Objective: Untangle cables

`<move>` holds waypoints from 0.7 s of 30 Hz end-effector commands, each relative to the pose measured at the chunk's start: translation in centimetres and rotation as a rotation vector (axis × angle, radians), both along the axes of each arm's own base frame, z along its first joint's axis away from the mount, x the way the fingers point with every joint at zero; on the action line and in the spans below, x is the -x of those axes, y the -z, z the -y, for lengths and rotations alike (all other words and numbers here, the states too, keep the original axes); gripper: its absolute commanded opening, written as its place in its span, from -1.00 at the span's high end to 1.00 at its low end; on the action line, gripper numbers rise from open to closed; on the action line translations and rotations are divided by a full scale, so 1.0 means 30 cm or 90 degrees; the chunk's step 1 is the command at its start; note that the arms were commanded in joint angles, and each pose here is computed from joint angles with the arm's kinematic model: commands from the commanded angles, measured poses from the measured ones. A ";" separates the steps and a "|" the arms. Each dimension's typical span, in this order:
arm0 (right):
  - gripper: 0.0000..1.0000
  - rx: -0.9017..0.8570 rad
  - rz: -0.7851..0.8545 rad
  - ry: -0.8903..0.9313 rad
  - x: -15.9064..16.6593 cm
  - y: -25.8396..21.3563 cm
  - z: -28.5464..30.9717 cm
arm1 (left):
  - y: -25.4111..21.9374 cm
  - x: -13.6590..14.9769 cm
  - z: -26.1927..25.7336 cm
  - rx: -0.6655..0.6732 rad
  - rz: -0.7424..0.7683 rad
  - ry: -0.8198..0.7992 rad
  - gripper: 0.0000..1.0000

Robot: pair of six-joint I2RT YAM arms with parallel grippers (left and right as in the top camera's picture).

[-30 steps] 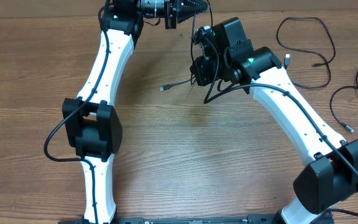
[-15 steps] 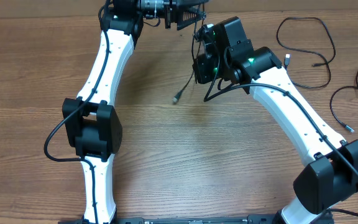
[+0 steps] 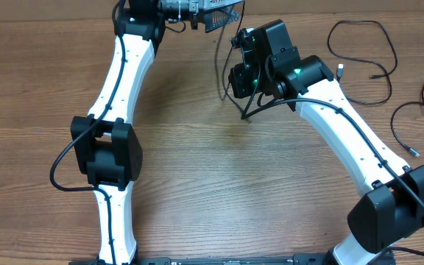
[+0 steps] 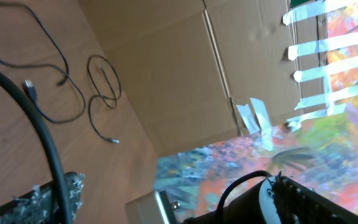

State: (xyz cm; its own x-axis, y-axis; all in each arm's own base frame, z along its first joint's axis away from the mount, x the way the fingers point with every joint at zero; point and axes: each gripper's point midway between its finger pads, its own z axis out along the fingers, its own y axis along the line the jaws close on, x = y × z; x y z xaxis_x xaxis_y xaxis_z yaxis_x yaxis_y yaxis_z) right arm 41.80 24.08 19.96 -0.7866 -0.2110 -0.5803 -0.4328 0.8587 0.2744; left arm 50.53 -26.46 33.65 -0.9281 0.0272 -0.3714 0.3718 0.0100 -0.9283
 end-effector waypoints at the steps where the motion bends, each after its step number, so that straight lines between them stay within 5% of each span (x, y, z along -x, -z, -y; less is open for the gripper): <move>1: 0.92 0.000 0.005 0.007 -0.004 -0.009 0.007 | -0.105 0.042 -0.024 0.010 0.100 0.009 -0.93; 6: 0.92 -0.004 0.001 0.015 -0.003 -0.009 0.008 | -0.104 0.041 -0.025 0.010 0.103 0.009 -0.90; 11: -0.37 0.024 -0.002 0.045 -0.006 0.002 0.043 | -0.100 0.041 -0.025 0.011 0.148 0.009 -0.91; 13: -0.59 0.046 -0.007 0.089 -0.008 0.004 0.082 | -0.088 0.041 -0.025 0.008 0.174 0.010 -0.89; 21: -0.82 0.094 0.049 0.195 0.037 -0.142 0.226 | 0.128 -0.027 -0.049 -0.123 0.136 -0.095 -0.92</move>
State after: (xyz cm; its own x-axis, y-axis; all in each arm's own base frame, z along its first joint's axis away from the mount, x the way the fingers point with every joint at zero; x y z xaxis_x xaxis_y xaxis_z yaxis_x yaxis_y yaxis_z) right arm 41.02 19.69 19.12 -0.8482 -0.1276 -0.5140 -0.2355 0.9602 0.1503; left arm 50.60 -25.67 29.36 -0.9264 0.0133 -0.3764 0.3752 0.1193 -0.9192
